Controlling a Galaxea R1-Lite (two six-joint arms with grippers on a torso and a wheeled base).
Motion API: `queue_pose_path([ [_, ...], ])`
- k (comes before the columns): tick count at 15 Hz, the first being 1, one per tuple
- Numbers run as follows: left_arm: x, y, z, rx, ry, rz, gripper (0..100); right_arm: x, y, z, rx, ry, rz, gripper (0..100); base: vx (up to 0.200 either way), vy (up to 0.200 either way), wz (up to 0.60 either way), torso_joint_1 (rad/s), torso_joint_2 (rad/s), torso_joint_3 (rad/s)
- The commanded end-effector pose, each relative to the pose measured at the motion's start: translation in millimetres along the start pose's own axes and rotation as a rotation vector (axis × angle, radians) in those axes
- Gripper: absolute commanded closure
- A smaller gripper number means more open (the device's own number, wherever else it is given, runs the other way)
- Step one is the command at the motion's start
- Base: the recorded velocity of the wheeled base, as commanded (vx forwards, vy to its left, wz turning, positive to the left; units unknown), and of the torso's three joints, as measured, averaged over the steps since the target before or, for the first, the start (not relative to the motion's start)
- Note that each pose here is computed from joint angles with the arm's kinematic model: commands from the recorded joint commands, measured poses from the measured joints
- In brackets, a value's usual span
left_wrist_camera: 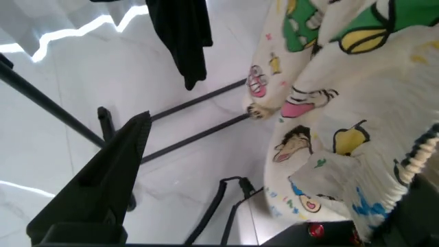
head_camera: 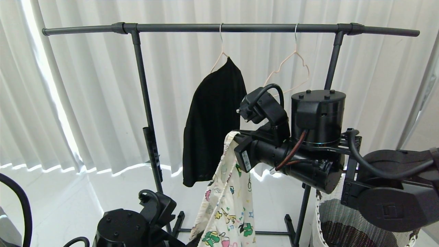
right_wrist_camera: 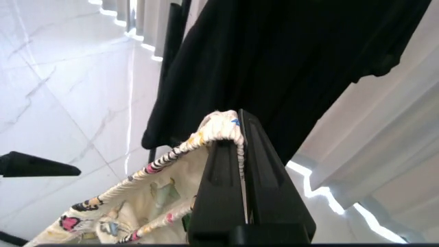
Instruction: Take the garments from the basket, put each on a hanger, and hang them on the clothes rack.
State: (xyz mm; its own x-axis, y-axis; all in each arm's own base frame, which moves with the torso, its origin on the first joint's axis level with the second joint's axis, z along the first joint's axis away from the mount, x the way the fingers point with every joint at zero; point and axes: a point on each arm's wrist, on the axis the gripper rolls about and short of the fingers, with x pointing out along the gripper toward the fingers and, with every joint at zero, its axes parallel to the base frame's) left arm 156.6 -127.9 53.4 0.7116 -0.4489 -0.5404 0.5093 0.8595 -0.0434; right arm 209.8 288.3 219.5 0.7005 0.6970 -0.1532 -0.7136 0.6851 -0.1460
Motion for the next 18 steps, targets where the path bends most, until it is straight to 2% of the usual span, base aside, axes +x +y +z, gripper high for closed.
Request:
queue_pose_path([
  [1, -1.0, 0.1, -0.6, 0.001, 0.002, 0.000, 100, -1.9, -0.5, 2.0, 0.001, -0.007, -0.002, 100, 0.000, 0.000, 0.00, 0.000, 0.00, 0.000],
  [4, -2.4, 1.6, -3.1, 0.025, 0.007, 0.045, 100, -10.9, -11.7, 0.5, -0.005, 0.058, -0.026, 100, 0.000, 0.000, 0.00, 0.000, 0.00, 0.000],
  [6, -6.7, 3.5, -5.0, 0.054, -0.002, 0.111, 100, -28.8, -37.5, 0.3, 0.001, 0.159, -0.083, 100, 0.000, 0.000, 0.00, 0.000, 0.00, 0.000],
  [8, -10.0, 2.9, 3.2, 0.083, -0.060, 0.108, 100, -42.9, -52.6, -2.6, 0.008, 0.219, -0.120, 100, 0.000, 0.000, 0.00, 0.000, 0.00, 0.000],
  [9, -15.3, 1.9, 14.2, 0.128, -0.119, 0.097, 100, -53.1, -60.3, -5.8, 0.012, 0.250, -0.141, 100, 0.000, 0.000, 0.00, 0.000, 0.00, 0.000],
  [10, -14.0, 1.1, 19.2, 0.156, -0.125, 0.097, 100, -60.0, -62.9, -9.6, 0.013, 0.267, -0.149, 100, 0.000, 0.000, 0.00, 0.000, 0.00, 0.000],
  [12, -9.6, 0.0, 31.4, 0.166, -0.099, 0.102, 100, -70.4, -62.8, -15.0, 0.013, 0.281, -0.150, 100, 0.000, 0.000, 0.00, 0.000, 0.00, 0.000],
  [13, -8.8, -0.3, 41.5, 0.160, -0.098, 0.104, 100, -74.2, -62.5, -16.6, 0.013, 0.285, -0.150, 100, 0.000, 0.000, 0.00, 0.000, 0.00, 0.000],
  [15, -9.5, -5.3, 85.0, 0.137, -0.116, 0.098, 100, -83.3, -62.1, -18.8, 0.012, 0.289, -0.151, 100, 0.000, 0.000, 0.00, 0.000, 0.00, 0.000],
  [18, -40.0, -9.6, 135.6, 0.146, -0.052, -0.025, 100, -90.4, -64.5, -18.6, 0.014, 0.284, -0.162, 100, 0.000, 0.000, 0.00, 0.000, 0.00, 0.000],
])
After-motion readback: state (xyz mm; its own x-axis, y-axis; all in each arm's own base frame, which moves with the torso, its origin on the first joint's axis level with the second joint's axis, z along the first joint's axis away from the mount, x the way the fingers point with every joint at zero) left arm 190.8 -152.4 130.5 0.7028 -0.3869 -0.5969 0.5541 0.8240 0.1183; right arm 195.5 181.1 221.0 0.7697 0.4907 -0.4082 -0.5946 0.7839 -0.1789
